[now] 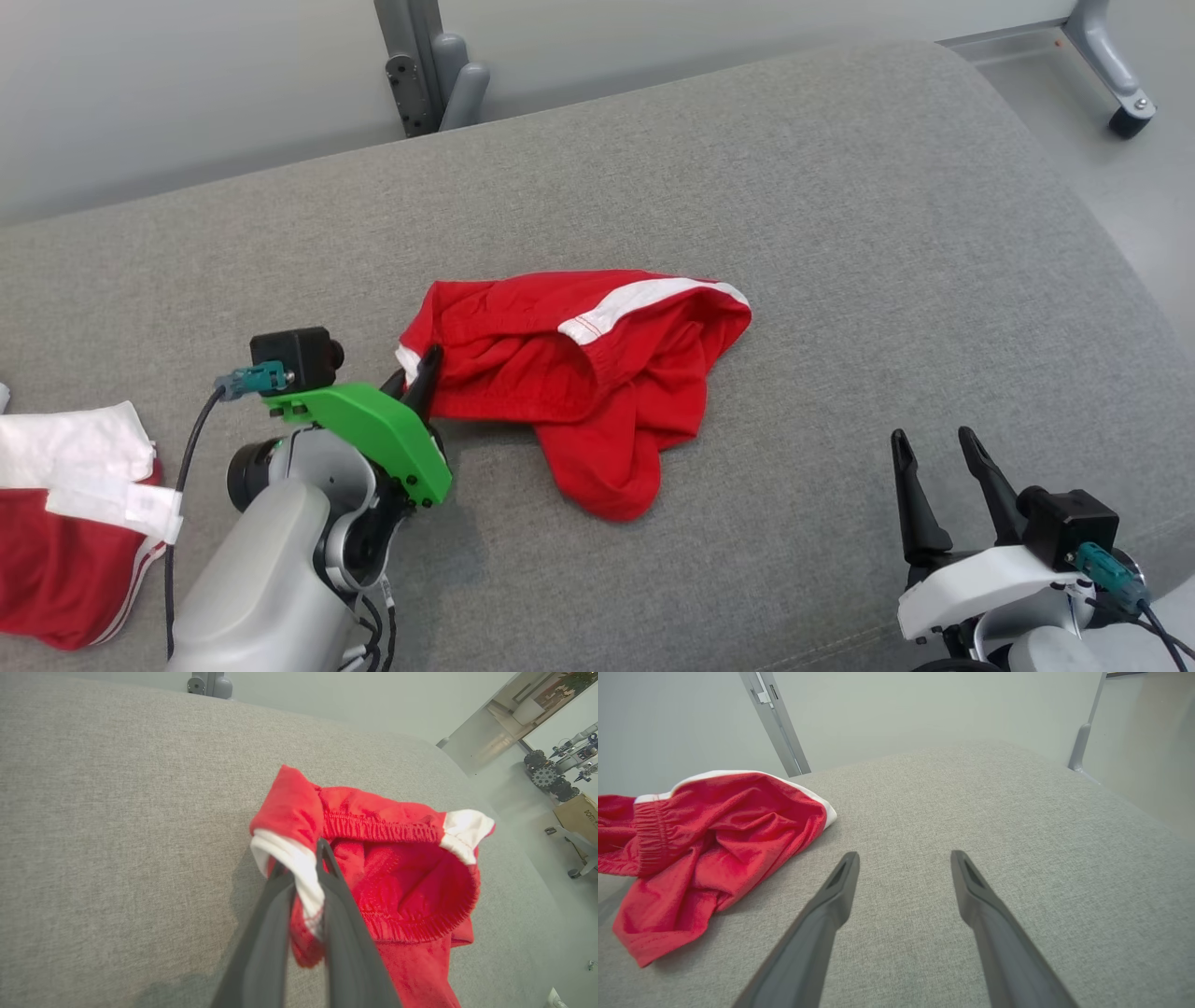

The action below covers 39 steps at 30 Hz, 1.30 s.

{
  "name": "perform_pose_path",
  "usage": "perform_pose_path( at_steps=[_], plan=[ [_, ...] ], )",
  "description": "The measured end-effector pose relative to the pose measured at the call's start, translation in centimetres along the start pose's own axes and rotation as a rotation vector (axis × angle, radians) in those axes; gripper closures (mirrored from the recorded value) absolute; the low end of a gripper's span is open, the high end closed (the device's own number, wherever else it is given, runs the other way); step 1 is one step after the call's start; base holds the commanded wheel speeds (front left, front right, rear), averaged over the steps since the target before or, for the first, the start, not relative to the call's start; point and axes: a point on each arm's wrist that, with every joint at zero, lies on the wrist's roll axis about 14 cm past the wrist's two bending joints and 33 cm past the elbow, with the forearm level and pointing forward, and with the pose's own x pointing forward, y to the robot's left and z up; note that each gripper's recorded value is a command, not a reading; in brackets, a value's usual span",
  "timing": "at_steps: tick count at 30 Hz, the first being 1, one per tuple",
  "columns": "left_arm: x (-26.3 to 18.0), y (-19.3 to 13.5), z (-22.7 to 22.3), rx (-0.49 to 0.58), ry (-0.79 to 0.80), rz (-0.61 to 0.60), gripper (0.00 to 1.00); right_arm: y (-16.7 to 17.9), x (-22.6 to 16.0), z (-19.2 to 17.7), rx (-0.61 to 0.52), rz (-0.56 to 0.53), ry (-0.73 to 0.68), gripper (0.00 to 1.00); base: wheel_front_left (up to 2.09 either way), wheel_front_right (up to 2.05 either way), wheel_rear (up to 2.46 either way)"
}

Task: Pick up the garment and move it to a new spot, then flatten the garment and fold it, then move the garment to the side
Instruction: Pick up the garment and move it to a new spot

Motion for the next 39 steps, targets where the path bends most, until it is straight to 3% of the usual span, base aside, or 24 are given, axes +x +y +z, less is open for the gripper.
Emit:
perform_pose_path(
  at_steps=[4,5,7,8,9,10,16,21,39],
  plan=[
    [-1.1,2.3,-1.8,-0.030,0.029,0.065,1.00,0.6,0.4,-0.3,-0.006,0.019,0.010,0.00,0.00,0.00,0.00],
    [-1.4,2.8,-2.2,-0.034,0.029,0.075,0.91,0.9,0.5,-0.4,-0.007,0.028,0.014,0.00,0.00,0.00,0.00],
    [-1.5,2.9,-2.5,-0.036,0.027,0.077,0.61,1.2,0.6,-0.5,-0.006,0.037,0.016,0.00,0.00,0.00,0.00],
    [-1.6,2.9,-2.6,-0.038,0.027,0.077,0.38,1.3,0.7,-0.5,-0.006,0.040,0.016,0.00,0.00,0.00,0.00],
    [-1.6,2.9,-2.6,-0.038,0.027,0.077,0.38,1.3,0.7,-0.5,-0.006,0.040,0.016,0.00,0.00,0.00,0.00],
    [-1.6,2.8,-2.7,-0.081,0.018,0.083,0.00,1.4,0.7,-0.5,-0.006,0.044,0.016,0.00,0.00,0.00,0.00],
    [-2.9,4.6,-2.6,-0.016,-0.029,0.139,0.00,1.4,0.7,-0.3,-0.008,0.045,0.008,0.00,0.00,0.00,0.00],
    [-5.0,5.4,-1.5,0.056,-0.160,0.169,0.00,0.9,0.5,0.0,-0.016,0.031,-0.002,0.00,0.00,0.00,0.00],
    [-16.2,7.1,-1.2,0.262,-0.379,0.324,0.00,2.3,0.5,1.7,-0.112,0.093,-0.057,0.00,0.00,0.00,0.00]
  ],
)
